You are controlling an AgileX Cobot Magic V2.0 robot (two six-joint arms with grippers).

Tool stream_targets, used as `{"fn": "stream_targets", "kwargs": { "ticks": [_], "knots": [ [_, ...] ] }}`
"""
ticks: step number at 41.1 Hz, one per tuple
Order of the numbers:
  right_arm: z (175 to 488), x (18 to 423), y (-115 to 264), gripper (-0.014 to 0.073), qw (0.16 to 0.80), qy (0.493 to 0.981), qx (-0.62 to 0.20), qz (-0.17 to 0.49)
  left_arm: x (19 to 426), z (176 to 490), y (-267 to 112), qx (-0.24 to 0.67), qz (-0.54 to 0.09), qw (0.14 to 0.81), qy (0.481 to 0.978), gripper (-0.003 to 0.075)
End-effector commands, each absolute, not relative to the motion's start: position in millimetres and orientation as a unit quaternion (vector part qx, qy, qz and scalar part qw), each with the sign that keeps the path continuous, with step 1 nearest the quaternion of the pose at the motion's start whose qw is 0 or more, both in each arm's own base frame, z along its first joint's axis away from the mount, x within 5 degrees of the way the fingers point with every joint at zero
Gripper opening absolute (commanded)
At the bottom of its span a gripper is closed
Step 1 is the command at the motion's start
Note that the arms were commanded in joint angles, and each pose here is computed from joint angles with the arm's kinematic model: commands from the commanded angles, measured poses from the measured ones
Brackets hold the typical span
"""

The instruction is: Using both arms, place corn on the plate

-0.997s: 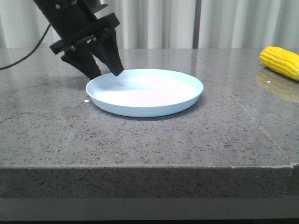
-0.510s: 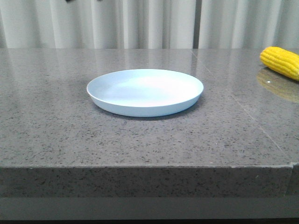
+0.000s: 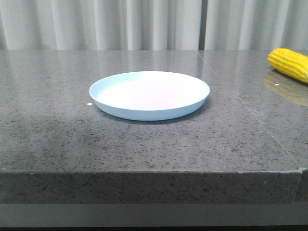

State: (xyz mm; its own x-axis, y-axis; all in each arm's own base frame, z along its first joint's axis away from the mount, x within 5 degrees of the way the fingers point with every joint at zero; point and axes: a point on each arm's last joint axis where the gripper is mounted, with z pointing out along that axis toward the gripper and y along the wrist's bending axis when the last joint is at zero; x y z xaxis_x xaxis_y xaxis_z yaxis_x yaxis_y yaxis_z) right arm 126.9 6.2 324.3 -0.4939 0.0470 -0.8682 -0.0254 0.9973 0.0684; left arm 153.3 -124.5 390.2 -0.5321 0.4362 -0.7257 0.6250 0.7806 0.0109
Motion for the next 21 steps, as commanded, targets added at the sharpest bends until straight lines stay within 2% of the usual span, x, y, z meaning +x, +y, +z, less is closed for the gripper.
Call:
{"fn": "stream_targets", "kwargs": {
  "ticks": [1, 13, 21],
  "knots": [
    [339, 130, 5, 0.0651, 0.543, 0.839, 0.007, 0.032, 138, 396, -113, 0.281, -0.156, 0.431, 0.843, 0.0480],
    [340, 131, 5, 0.0651, 0.545, 0.838, 0.007, 0.032, 105, 366, -85, 0.279, -0.161, 0.447, 0.835, 0.0480],
    [339, 130, 5, 0.0651, 0.541, 0.841, 0.007, 0.032, 101, 363, -79, 0.280, -0.153, 0.455, 0.831, 0.0480]
  ]
}}
